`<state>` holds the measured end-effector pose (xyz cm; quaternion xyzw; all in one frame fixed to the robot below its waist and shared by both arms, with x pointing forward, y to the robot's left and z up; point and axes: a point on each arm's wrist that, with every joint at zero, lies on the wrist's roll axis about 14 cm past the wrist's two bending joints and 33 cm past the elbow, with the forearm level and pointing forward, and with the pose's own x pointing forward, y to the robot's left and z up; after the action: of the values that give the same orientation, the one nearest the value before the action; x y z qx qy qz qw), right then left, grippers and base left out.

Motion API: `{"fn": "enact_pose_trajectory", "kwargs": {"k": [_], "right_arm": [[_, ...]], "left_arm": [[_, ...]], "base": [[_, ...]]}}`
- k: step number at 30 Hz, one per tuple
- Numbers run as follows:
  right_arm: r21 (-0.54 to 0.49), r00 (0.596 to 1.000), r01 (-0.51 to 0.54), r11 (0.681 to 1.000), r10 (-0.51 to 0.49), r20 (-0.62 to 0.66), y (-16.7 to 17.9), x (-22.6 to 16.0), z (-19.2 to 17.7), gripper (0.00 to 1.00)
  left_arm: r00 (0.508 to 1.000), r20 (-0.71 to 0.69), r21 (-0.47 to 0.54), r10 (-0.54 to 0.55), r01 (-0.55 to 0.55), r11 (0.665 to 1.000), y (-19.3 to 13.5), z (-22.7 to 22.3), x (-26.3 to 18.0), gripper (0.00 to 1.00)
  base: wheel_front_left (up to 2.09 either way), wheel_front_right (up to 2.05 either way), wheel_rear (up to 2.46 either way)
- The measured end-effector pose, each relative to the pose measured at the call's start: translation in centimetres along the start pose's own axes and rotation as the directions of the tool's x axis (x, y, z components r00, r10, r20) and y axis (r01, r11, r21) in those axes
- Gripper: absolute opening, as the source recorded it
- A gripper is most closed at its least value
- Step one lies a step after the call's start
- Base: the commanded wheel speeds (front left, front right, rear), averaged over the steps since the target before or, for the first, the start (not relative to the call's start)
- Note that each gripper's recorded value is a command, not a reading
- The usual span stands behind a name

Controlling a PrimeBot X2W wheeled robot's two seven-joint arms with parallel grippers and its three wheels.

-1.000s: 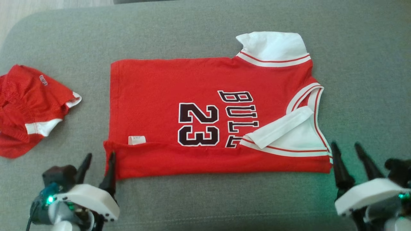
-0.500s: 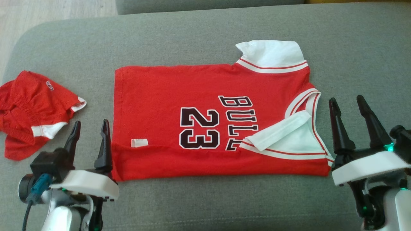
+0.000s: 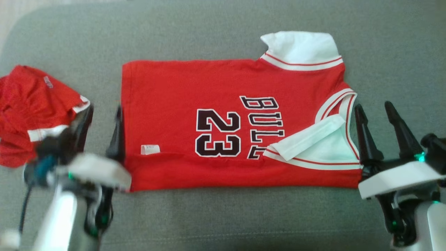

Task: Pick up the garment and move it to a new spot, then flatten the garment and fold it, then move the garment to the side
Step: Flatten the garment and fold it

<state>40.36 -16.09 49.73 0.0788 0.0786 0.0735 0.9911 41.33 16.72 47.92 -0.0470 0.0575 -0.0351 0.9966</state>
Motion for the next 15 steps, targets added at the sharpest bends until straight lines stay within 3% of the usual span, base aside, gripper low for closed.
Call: {"fn": "enact_pose_trajectory", "kwargs": {"k": [6,15], "right_arm": [[0.002,1.000,-0.016,1.000,0.016,-0.004,0.2,2.3,-0.2,1.00],[0.012,0.997,-0.003,1.000,0.004,-0.079,-0.6,4.0,-3.2,1.00]], "left_arm": [[0.996,-0.048,-0.037,-0.073,0.071,0.997,-0.8,0.0,6.4,1.00],[0.956,-0.286,-0.071,-0.072,0.053,0.996,0.5,-6.3,13.3,1.00]], "base": [[0.00,0.00,0.00],[0.00,0.00,0.00]]}}
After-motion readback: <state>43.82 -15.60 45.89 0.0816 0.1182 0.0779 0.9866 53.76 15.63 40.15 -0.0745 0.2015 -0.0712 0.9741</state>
